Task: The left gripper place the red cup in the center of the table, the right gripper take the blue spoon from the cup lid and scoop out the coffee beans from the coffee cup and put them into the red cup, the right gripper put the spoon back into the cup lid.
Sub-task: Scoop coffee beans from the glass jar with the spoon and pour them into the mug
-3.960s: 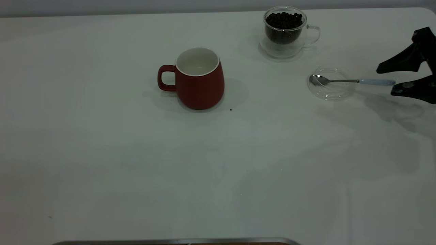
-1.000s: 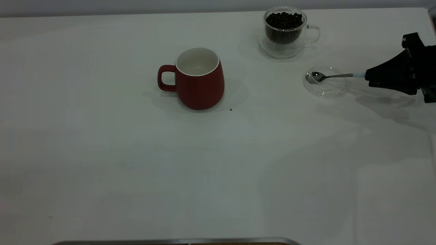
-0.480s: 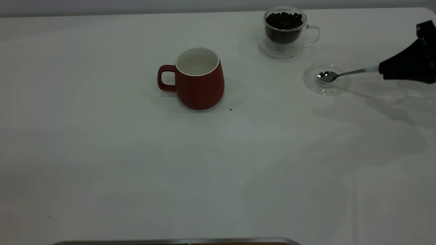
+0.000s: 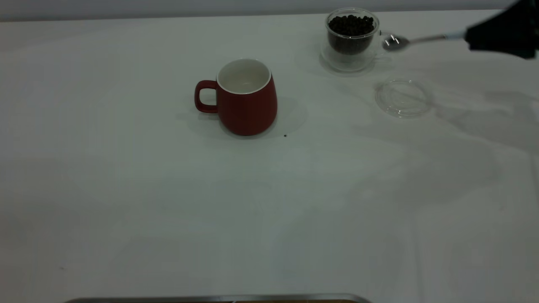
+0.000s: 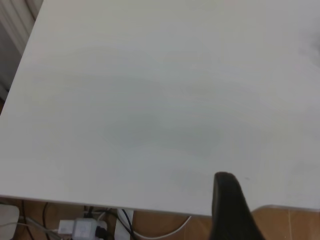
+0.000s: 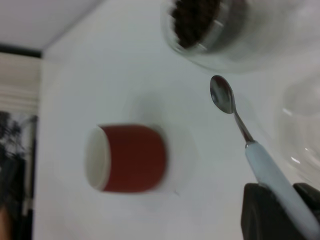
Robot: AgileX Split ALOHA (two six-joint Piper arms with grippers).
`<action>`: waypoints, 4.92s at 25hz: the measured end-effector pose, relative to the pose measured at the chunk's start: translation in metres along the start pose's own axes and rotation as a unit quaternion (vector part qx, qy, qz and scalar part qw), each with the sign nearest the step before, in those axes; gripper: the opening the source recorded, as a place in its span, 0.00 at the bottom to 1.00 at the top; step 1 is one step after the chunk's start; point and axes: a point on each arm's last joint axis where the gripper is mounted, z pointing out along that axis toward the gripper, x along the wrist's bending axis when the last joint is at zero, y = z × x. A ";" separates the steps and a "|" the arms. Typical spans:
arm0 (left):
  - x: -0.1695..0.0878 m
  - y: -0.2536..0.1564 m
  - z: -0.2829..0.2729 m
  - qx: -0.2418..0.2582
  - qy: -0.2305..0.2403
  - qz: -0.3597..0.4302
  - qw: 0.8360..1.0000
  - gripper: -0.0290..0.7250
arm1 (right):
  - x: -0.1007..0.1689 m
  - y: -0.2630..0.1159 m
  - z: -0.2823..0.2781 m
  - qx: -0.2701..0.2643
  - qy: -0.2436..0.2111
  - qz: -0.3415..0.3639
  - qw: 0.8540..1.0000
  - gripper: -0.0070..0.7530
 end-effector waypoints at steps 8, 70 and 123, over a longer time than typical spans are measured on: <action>0.000 0.000 0.000 0.000 0.000 -0.001 1.000 0.68 | 0.031 0.014 0.037 -0.055 -0.011 -0.004 0.998 0.16; 0.000 0.000 0.000 0.000 0.000 0.000 1.000 0.68 | 0.012 0.018 0.072 -0.050 -0.027 0.104 0.993 0.16; 0.000 0.000 0.000 0.000 0.000 0.000 1.000 0.68 | 0.047 0.001 0.077 0.056 0.125 0.142 0.980 0.16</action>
